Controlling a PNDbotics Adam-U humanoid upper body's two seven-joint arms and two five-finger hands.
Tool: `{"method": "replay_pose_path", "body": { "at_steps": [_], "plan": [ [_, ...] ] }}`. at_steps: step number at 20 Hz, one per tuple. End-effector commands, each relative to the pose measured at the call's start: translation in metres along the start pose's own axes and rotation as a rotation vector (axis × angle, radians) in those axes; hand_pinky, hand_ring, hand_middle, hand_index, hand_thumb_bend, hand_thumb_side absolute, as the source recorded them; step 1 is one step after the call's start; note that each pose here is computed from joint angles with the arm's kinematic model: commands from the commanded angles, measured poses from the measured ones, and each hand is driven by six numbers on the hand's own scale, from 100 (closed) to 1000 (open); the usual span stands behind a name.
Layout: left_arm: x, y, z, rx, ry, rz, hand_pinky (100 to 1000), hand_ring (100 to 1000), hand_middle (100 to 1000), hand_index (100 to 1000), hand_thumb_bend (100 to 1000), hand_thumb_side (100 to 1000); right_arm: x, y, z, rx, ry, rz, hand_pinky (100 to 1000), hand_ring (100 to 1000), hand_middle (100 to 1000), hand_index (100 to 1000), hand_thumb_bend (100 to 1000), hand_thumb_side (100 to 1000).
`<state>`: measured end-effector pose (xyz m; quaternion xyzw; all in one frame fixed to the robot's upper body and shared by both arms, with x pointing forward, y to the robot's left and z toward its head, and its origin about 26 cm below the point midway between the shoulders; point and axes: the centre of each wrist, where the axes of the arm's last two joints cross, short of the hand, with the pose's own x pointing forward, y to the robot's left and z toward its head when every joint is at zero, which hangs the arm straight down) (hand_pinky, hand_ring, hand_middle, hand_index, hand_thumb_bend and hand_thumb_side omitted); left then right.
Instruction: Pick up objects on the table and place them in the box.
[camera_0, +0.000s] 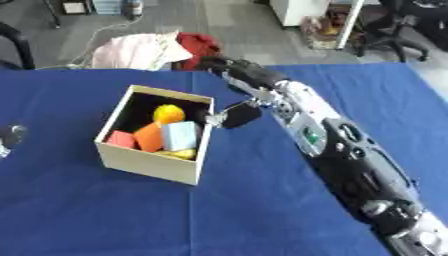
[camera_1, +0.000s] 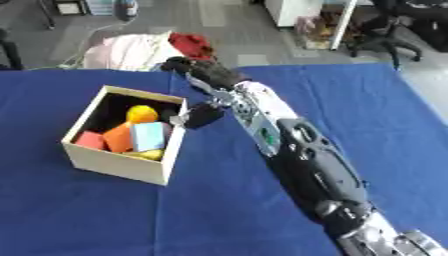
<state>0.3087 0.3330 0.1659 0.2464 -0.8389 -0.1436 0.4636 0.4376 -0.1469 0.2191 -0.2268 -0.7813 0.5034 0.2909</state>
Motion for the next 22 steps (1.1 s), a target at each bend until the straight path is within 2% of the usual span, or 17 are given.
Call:
{"method": "replay_pose_path", "body": {
  "at_steps": [1, 4, 8, 15, 22],
  "plan": [
    [0.002, 0.008, -0.002, 0.029, -0.012, -0.012, 783, 752, 603, 698, 690, 420, 0.004, -0.039, 0.023, -0.186, -0.006, -0.145, 862, 894, 923, 1000, 240, 538],
    [0.001, 0.008, -0.001, 0.039, -0.006, -0.012, 781, 750, 601, 697, 686, 418, 0.003, -0.050, 0.057, -0.314, 0.016, -0.275, 854, 867, 877, 971, 223, 524],
    [0.000, 0.009, 0.001, 0.067, -0.001, -0.008, 778, 744, 594, 694, 683, 411, 0.001, -0.047, 0.098, -0.461, 0.088, -0.386, 838, 834, 829, 936, 185, 530],
    [-0.006, 0.006, 0.007, 0.109, 0.017, 0.014, 775, 743, 593, 691, 682, 408, -0.005, -0.017, 0.142, -0.580, 0.219, -0.486, 835, 824, 815, 911, 128, 573],
    [-0.011, -0.003, 0.017, 0.176, 0.022, 0.087, 777, 743, 592, 690, 673, 406, -0.002, 0.013, 0.165, -0.654, 0.295, -0.590, 834, 808, 802, 904, 100, 572]
  ]
}}
